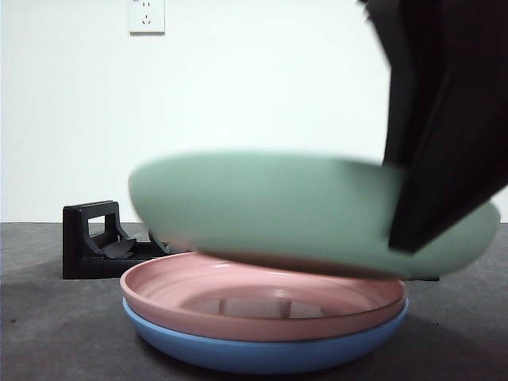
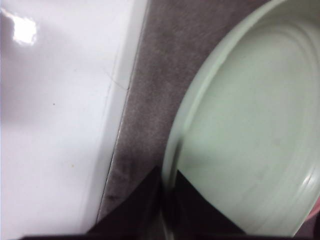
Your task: Place the plate
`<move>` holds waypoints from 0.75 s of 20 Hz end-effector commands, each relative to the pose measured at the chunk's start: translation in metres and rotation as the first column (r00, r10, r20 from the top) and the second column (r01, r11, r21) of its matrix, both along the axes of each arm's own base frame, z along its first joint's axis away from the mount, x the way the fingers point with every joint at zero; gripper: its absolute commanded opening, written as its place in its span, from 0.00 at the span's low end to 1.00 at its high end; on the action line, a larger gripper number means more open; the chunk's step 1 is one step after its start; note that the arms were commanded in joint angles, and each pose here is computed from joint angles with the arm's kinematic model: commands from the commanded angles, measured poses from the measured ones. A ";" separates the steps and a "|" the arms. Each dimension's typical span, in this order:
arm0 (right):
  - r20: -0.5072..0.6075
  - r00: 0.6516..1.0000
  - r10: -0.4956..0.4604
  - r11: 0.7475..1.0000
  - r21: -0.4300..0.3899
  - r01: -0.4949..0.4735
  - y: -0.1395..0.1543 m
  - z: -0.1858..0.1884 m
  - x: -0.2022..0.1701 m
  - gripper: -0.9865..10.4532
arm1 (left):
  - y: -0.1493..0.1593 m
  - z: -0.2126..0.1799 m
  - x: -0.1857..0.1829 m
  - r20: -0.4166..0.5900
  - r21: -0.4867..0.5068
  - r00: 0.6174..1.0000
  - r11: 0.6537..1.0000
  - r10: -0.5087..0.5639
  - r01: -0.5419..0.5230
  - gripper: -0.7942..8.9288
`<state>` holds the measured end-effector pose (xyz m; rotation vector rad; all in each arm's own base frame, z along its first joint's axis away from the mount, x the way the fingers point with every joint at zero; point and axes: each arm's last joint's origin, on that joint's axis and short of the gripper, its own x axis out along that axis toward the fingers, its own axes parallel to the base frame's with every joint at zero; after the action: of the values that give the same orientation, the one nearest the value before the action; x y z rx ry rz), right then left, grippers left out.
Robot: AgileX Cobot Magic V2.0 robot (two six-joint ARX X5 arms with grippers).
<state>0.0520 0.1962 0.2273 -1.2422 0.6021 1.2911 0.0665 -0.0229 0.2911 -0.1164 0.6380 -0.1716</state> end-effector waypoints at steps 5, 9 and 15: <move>0.001 0.999 0.050 0.995 -0.090 -0.050 0.026 -0.012 0.008 0.10 | 0.000 0.005 0.000 0.022 -0.007 1.000 1.000 0.005 -0.005 0.40; -0.005 1.000 0.029 0.994 -0.106 -0.030 0.030 -0.019 0.015 0.10 | 0.000 0.005 0.000 0.022 -0.007 1.000 1.000 0.005 -0.004 0.40; 0.014 1.000 0.003 0.999 -0.045 -0.002 0.033 -0.016 0.022 0.15 | 0.000 0.005 0.000 0.022 -0.007 1.000 1.000 0.005 -0.004 0.40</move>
<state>0.0758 0.2247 0.2096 -1.2824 0.6421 1.2615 0.0665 -0.0229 0.2911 -0.1164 0.6380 -0.1716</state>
